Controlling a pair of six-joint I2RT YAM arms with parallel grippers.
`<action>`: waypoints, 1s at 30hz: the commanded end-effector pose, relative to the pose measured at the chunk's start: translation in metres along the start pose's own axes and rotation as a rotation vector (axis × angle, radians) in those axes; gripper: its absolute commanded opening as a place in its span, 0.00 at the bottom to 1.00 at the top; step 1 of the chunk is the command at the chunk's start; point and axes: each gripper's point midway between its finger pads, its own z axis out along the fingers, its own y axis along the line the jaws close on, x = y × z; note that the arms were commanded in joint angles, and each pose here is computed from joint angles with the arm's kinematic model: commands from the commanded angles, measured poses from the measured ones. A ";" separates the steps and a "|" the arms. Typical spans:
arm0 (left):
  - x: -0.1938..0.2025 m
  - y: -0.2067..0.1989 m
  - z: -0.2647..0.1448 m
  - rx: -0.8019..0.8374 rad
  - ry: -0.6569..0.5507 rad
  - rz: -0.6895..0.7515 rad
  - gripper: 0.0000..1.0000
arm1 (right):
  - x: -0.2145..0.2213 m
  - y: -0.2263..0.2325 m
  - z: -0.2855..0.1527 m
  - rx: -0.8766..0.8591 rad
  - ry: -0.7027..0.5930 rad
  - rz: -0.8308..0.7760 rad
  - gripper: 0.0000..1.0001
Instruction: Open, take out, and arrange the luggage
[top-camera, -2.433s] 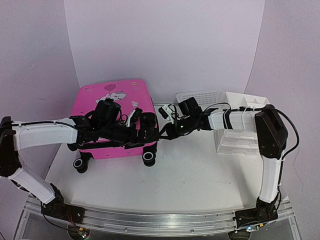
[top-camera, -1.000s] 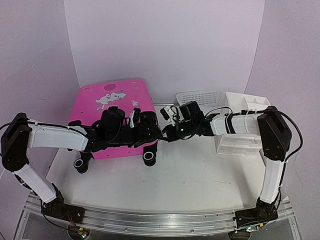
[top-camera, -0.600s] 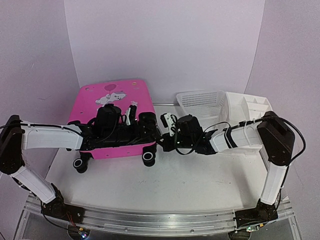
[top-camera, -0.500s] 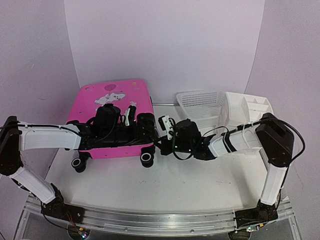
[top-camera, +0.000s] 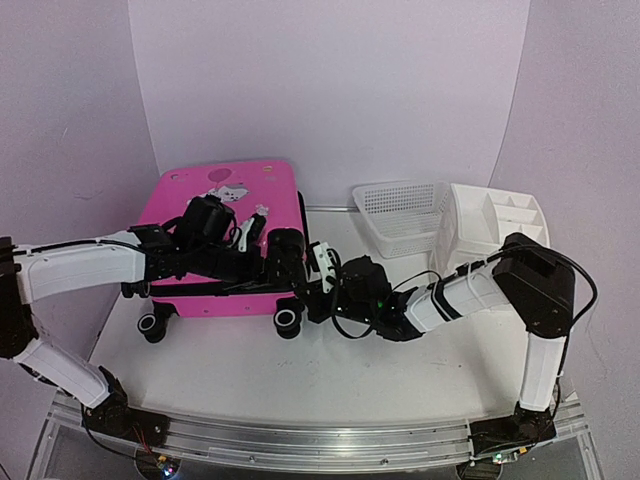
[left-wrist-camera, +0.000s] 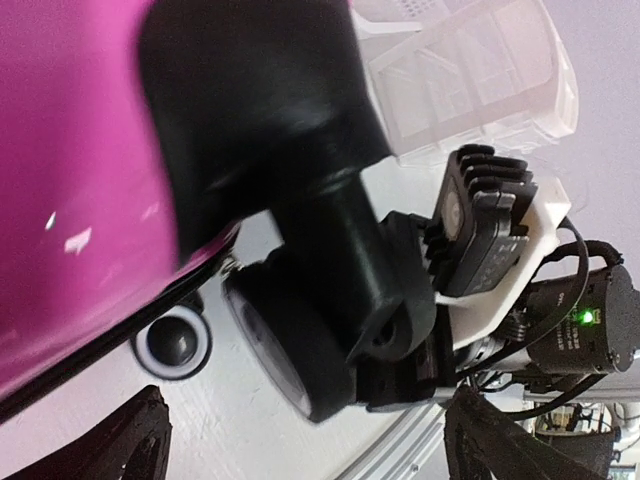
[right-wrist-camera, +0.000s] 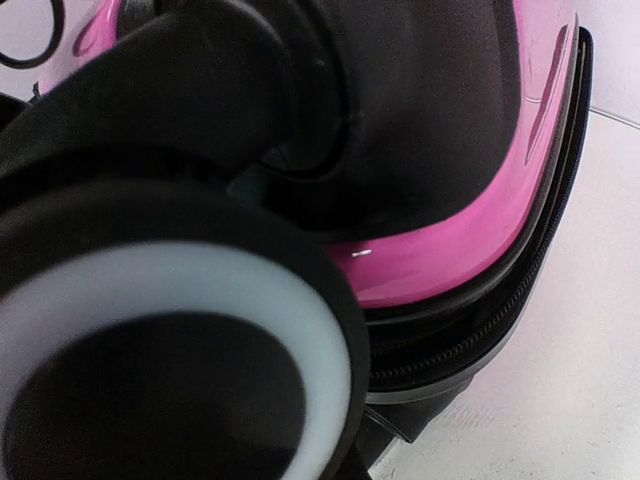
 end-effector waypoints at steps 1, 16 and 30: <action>-0.009 0.008 -0.080 -0.191 -0.018 0.123 0.97 | -0.035 0.025 -0.005 -0.073 -0.132 -0.029 0.00; -0.013 0.153 -0.269 -0.765 -0.239 -0.252 1.00 | -0.028 0.021 -0.008 -0.044 -0.068 -0.116 0.00; 0.001 0.163 -0.205 -0.427 -0.093 -0.355 0.55 | -0.033 0.029 -0.007 -0.056 -0.028 -0.146 0.00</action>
